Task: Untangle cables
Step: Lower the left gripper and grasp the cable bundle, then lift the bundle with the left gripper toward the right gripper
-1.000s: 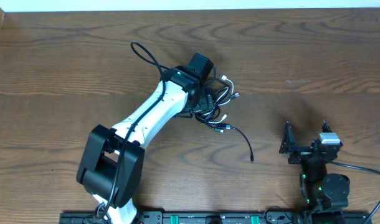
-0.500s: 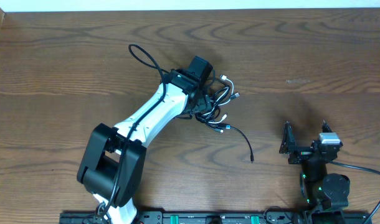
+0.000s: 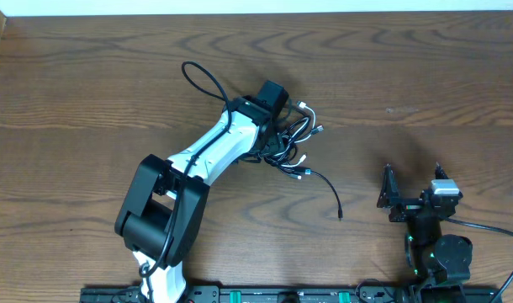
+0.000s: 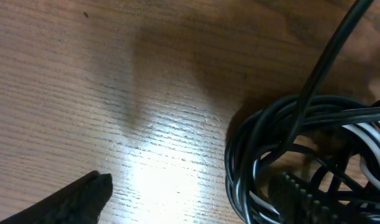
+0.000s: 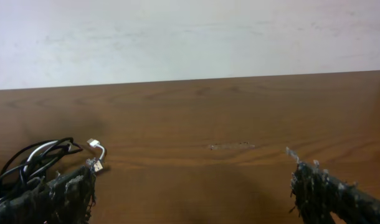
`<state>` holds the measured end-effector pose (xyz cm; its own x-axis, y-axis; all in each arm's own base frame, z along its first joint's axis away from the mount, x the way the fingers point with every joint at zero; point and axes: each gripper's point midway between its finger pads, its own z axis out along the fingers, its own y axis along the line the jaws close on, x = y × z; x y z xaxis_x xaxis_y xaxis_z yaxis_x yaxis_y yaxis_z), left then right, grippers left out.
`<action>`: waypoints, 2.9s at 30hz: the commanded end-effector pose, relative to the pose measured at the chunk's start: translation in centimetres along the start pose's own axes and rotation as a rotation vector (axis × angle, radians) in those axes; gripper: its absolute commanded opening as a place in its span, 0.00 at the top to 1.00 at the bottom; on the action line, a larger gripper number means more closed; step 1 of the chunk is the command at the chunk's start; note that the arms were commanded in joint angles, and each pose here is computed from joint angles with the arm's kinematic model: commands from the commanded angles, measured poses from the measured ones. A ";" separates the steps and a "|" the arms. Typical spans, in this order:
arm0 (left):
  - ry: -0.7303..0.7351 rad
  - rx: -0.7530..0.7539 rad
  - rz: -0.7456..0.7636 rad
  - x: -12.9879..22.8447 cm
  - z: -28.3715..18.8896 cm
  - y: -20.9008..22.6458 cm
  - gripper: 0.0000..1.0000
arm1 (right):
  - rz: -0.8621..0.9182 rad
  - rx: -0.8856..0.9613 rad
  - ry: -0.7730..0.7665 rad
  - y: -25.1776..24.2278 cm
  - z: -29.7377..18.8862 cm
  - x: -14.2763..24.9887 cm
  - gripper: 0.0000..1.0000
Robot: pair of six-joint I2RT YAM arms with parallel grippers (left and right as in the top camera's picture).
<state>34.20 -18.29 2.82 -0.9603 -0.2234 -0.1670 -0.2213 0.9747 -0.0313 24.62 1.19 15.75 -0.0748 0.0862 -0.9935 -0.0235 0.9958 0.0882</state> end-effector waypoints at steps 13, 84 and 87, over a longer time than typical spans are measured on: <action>0.057 -0.053 0.011 1.5 2.6 0.4 0.23 | -0.016 0.008 0.004 -0.2 0.0 0.1 0.01; -0.812 0.357 1.154 -4.8 -21.7 -8.6 0.93 | 0.042 -0.371 -0.004 6.9 -1.8 -8.1 0.01; -0.826 0.390 1.213 -4.2 -22.0 -9.1 0.93 | 0.012 -0.437 0.074 8.2 -1.2 -9.1 0.01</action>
<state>37.54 -25.04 23.71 -0.2811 0.5961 -0.7521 0.7216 0.6480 0.2439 23.68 7.09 23.99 -0.1164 0.1279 -0.9849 -0.3583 0.9195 0.1617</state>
